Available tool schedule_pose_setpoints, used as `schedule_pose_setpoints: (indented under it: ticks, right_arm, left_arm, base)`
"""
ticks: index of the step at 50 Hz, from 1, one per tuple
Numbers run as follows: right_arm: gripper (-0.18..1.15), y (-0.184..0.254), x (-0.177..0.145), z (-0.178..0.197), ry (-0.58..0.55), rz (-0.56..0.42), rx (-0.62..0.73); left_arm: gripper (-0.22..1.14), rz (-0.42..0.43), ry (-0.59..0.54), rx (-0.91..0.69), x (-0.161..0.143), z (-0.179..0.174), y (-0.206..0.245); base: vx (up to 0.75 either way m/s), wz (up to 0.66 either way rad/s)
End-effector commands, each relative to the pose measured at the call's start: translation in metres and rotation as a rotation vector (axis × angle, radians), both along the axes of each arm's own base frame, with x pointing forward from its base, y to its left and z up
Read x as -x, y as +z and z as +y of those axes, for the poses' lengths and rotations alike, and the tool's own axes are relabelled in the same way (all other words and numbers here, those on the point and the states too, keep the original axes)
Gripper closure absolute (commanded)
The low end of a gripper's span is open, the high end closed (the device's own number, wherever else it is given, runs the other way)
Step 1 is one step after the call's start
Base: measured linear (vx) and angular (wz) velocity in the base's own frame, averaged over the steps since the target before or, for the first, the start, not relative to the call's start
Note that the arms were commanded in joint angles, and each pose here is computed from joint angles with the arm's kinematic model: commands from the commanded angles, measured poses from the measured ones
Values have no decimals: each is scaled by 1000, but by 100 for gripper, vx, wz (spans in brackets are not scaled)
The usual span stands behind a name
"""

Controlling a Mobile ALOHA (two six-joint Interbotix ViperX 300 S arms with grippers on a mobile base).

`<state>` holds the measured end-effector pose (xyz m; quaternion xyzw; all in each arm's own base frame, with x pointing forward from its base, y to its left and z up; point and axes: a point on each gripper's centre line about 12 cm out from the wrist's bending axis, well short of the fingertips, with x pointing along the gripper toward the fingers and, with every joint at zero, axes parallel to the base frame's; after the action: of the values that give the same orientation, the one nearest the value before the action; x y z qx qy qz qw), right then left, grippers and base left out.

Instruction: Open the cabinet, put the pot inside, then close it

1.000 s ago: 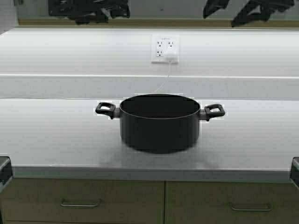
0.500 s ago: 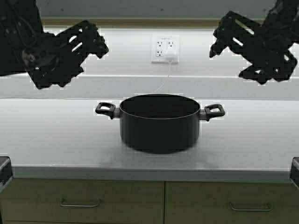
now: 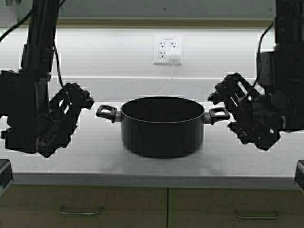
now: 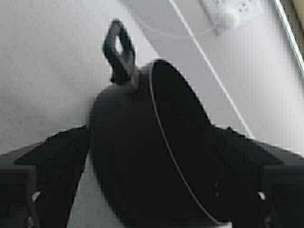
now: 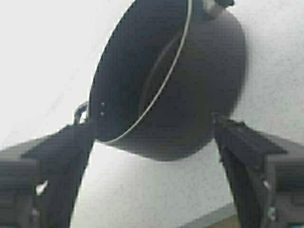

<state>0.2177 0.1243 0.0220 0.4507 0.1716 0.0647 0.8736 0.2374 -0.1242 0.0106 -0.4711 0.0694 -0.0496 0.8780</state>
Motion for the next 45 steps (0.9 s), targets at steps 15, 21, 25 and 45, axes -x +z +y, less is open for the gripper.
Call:
schedule_pose_setpoints:
  ticks: [15, 21, 25, 45]
  right_arm:
    - [-6, -13, 3, -8, -16, -14, -13]
    - [-6, -18, 3, -9, -23, -5, -2]
    - [-6, -23, -6, -7, -40, -23, -11]
    - [-6, -52, -100, -12, -101, -158, -172]
  left_arm:
    - [-10, -34, -33, 44, -9, -10, 4]
    - [-11, -32, -39, 44, -9, -12, 2]
    - [-11, -49, -28, 59, -17, -14, 1]
    - [-10, -93, 38, 140, -81, -16, -48]
  base:
    - [13, 0]
    - [15, 0]
    - [8, 0]
    - [1, 0]
